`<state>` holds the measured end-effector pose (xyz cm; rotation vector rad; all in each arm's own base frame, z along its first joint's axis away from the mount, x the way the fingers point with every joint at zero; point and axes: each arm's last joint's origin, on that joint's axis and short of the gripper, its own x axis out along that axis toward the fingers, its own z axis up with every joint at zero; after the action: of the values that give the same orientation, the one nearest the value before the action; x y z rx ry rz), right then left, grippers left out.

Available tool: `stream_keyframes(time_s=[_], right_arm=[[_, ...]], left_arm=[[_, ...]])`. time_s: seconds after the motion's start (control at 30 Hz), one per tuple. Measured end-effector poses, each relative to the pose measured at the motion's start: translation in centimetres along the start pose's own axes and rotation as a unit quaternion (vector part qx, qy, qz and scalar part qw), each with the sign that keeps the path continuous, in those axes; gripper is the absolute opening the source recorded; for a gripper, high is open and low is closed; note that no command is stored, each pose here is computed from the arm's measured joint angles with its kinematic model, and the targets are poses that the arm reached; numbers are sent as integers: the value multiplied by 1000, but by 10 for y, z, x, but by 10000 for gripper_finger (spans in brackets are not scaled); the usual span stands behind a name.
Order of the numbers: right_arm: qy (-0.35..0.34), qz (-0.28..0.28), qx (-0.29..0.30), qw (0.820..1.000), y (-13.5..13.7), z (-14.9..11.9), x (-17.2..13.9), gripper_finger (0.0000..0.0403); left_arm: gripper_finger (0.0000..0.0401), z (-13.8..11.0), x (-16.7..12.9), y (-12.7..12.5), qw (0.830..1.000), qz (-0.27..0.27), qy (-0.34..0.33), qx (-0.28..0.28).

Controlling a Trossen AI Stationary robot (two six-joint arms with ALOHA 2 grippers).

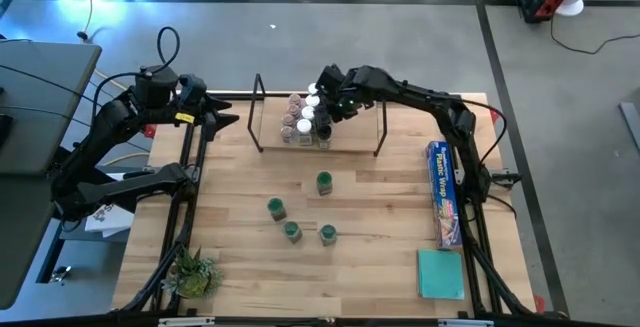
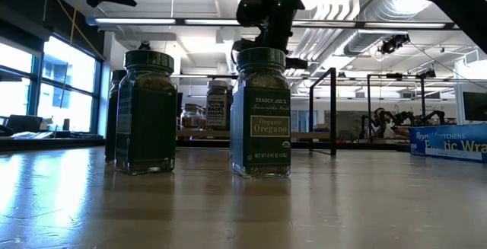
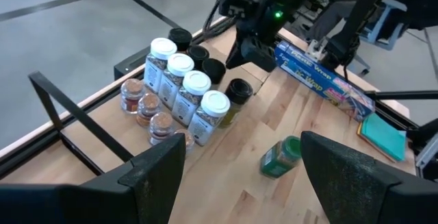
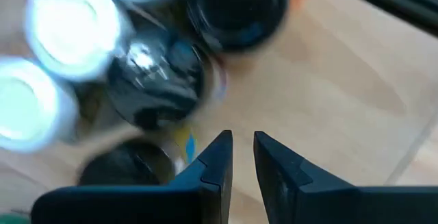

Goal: Shelf spices
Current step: Adjust the black seasoning bottles on the shelf

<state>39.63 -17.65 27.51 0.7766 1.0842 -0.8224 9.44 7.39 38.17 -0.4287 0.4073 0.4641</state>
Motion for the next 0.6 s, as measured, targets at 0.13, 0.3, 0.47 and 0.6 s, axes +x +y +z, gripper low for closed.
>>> stream_keyframes(time_s=[0.13,0.3,0.47,0.6], right_arm=[[45,-10,-11,999,6,-17,-6,55],[63,1,-44,997,29,-37,-2,55],[44,20,-28,998,40,-37,5,55],[14,17,-4,1000,41,-32,7,55]], left_arm=[[282,0,0,0,1000,-5,2,0],[282,0,0,0,1000,-5,3,-1],[282,-1,0,0,1000,-6,4,3],[282,-1,0,0,1000,-6,4,3]])
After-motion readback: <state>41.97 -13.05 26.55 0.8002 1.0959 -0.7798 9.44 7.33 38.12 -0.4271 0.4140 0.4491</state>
